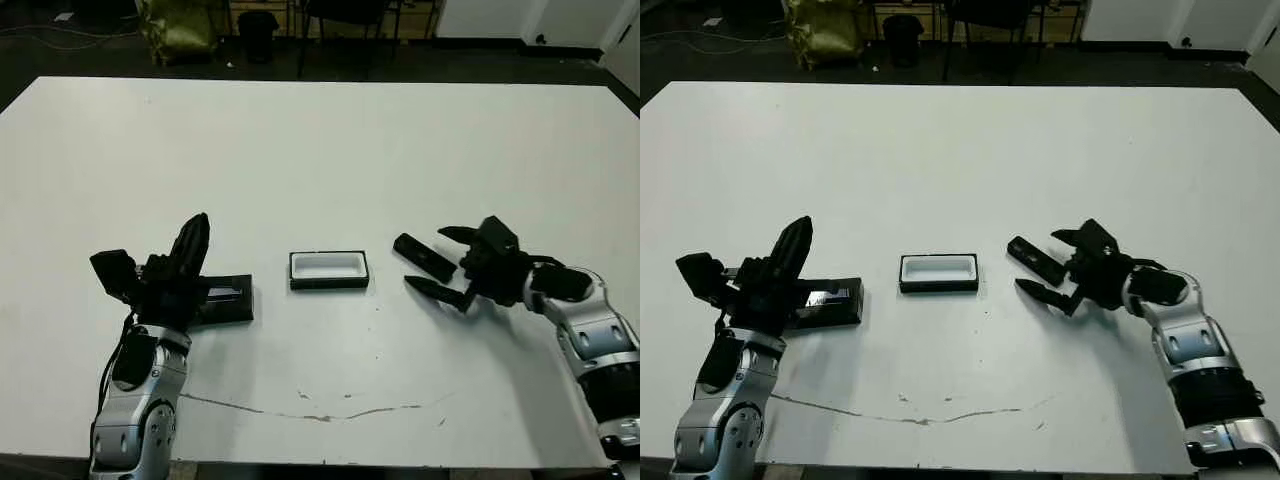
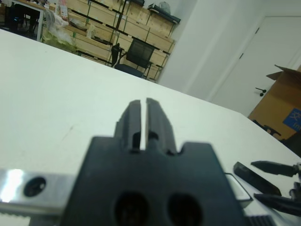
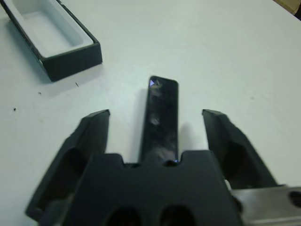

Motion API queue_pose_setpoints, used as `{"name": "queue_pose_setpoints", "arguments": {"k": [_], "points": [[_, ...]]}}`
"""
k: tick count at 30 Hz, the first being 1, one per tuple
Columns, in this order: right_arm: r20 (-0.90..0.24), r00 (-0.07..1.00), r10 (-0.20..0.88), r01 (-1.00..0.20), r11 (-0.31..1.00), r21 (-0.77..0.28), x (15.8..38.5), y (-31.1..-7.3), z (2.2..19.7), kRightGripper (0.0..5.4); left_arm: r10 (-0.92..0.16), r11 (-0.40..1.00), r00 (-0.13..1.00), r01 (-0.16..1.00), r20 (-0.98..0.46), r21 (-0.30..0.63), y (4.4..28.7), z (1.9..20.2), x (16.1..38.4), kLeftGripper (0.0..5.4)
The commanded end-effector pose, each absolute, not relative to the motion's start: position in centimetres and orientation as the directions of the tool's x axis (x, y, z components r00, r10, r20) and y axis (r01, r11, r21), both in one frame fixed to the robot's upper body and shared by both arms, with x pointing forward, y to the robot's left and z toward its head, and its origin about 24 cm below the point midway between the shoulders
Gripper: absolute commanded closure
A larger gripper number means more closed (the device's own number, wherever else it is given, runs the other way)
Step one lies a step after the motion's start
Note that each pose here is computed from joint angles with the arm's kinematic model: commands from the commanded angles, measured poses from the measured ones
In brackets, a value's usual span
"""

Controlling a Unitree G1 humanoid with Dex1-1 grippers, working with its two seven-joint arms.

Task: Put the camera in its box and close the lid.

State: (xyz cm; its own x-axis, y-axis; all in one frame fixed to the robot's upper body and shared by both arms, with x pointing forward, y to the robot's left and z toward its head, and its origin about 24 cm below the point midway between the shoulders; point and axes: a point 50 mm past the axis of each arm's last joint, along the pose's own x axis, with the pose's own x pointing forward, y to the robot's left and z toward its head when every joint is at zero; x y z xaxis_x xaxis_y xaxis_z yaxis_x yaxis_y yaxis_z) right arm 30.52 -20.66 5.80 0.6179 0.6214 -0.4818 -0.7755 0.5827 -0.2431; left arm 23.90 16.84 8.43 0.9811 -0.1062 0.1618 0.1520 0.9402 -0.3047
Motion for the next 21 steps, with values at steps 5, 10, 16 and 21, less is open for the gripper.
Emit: {"name": "queue_pose_setpoints", "arguments": {"k": [5,10,16,21], "points": [[-0.652,0.543,0.529,-0.759,0.641,-0.113,28.9,-20.9,2.2,2.62,-0.089,0.945,0.989,0.122,0.121,-0.302,17.0,7.8,23.6,5.40],[-0.667,0.537,0.515,-0.752,0.651,-0.102,28.4,-21.2,1.7,3.72,-0.094,0.945,0.987,0.129,0.127,-0.301,17.1,7.9,23.6,5.40],[-0.696,0.518,0.497,-0.774,0.620,-0.133,27.8,-21.7,2.2,4.51,-0.101,0.943,0.986,0.136,0.130,-0.305,17.1,7.9,23.6,5.40],[-0.712,0.507,0.486,-0.780,0.609,-0.140,27.7,-21.7,2.9,4.53,-0.098,0.940,0.987,0.134,0.127,-0.314,17.1,7.9,23.6,5.40]]}}
